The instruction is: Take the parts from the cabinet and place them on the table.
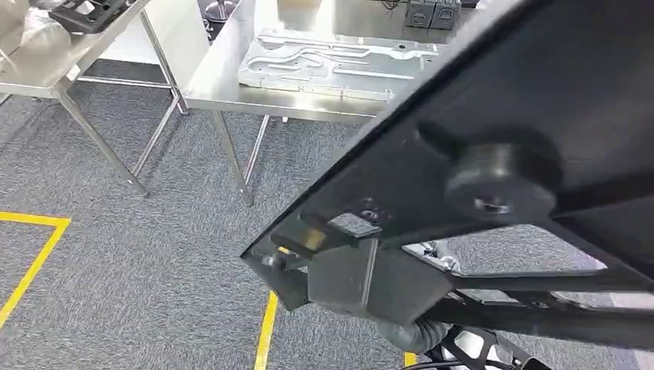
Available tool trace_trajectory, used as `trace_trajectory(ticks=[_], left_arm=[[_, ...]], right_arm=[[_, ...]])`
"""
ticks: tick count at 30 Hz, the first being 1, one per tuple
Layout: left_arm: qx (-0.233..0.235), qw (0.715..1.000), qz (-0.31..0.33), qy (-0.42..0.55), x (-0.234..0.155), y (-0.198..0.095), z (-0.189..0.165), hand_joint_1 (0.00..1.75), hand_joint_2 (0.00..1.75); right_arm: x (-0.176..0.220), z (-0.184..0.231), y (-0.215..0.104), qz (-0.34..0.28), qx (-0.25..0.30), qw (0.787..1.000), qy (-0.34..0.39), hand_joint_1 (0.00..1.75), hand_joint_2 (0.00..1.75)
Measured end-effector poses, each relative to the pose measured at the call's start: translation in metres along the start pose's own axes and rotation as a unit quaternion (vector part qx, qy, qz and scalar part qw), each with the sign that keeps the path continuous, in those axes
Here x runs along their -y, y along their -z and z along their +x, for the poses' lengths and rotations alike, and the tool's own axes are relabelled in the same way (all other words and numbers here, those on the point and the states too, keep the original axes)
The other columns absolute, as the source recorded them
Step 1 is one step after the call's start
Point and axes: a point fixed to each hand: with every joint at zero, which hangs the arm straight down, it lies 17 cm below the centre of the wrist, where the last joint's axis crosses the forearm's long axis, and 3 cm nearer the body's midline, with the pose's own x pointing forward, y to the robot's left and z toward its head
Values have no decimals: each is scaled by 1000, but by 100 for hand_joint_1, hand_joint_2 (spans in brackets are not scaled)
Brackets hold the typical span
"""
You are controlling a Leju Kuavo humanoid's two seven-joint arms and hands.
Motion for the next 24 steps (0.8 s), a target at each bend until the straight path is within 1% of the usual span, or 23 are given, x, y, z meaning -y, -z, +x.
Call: trace_trajectory(ticks=[8, 12, 20, 24], left_arm=[[-2, 1000, 2, -1, -1, 0, -1, 0, 175], [1, 1000, 3, -2, -2, 1, 2, 0, 175], [-3, 1000, 5, 2, -7, 0, -5, 0, 175], [0, 1000, 5, 4, -6, 0, -3, 0, 175]], right_arm=[[12, 1, -3, -14, -2, 1000, 14, 171, 175], [14, 3, -3, -16, 0, 1000, 12, 171, 175], [18, 3, -6, -18, -4, 1000, 6, 171, 175], [20, 6, -7, -20, -4, 1000, 2, 171, 175]])
